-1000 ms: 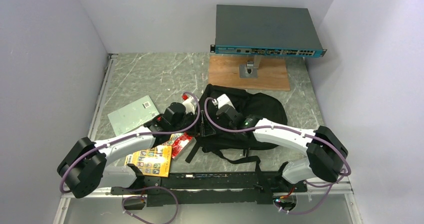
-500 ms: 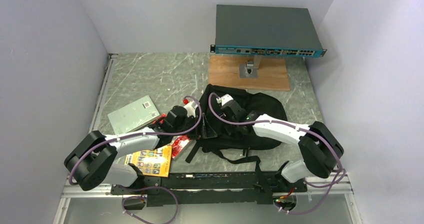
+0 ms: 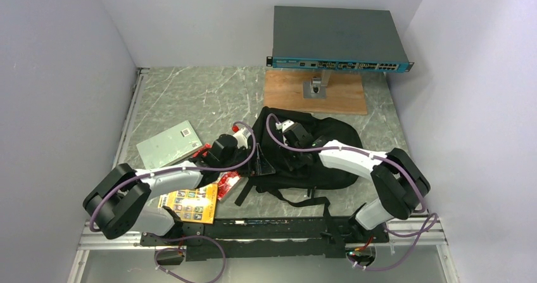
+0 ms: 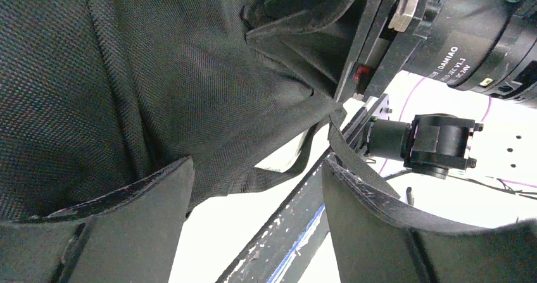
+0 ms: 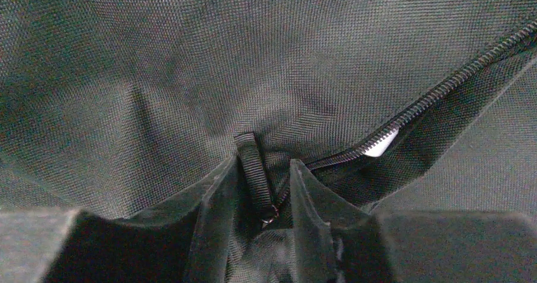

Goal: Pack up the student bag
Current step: Zip the student bag at the center of the board.

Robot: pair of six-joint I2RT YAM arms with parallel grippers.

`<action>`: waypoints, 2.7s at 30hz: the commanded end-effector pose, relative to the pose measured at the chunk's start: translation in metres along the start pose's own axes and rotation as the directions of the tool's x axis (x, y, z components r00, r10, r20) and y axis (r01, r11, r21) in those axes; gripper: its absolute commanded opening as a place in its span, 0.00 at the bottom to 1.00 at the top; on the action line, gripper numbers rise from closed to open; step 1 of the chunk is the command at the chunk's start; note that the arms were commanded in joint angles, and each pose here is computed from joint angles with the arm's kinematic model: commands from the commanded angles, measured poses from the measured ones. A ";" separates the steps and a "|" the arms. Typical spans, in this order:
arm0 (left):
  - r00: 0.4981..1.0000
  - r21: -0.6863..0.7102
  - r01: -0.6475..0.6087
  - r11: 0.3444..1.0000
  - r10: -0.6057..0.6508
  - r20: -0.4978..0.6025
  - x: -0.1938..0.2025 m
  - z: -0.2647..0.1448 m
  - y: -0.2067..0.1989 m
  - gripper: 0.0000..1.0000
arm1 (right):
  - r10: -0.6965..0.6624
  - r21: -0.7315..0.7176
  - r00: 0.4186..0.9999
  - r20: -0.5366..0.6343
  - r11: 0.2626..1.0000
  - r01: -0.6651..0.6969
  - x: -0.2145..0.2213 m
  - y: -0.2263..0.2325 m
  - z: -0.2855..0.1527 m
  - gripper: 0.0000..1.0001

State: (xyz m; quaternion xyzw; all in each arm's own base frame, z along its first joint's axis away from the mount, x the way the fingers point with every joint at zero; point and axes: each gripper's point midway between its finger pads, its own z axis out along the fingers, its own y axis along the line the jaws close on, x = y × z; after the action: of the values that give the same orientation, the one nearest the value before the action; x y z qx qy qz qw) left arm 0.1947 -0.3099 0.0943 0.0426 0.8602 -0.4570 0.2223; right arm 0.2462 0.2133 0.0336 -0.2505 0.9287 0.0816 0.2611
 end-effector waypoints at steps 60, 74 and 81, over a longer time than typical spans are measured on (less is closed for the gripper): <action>0.091 -0.363 -0.912 0.193 0.956 0.278 -0.006 0.085 -0.071 0.75 | 0.462 -0.277 0.839 0.287 0.878 -0.389 -0.075 0.004 -0.088 0.00; 0.183 -0.205 -0.950 0.233 0.954 0.236 0.027 0.082 -0.047 0.00 | 0.480 -0.218 0.815 0.323 0.876 -0.430 -0.095 -0.022 -0.092 0.00; 0.248 -0.031 -0.964 0.265 0.933 0.259 0.068 0.077 -0.037 0.00 | 0.510 -0.164 0.767 0.390 0.858 -0.488 -0.131 -0.073 -0.079 0.00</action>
State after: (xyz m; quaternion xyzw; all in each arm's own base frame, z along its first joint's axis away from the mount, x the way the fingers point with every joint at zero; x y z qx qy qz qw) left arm 0.1957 -0.4031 0.0945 0.4661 0.5911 -0.2195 0.6206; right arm 0.2650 0.1962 0.1101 -0.0159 0.9297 0.2263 0.2901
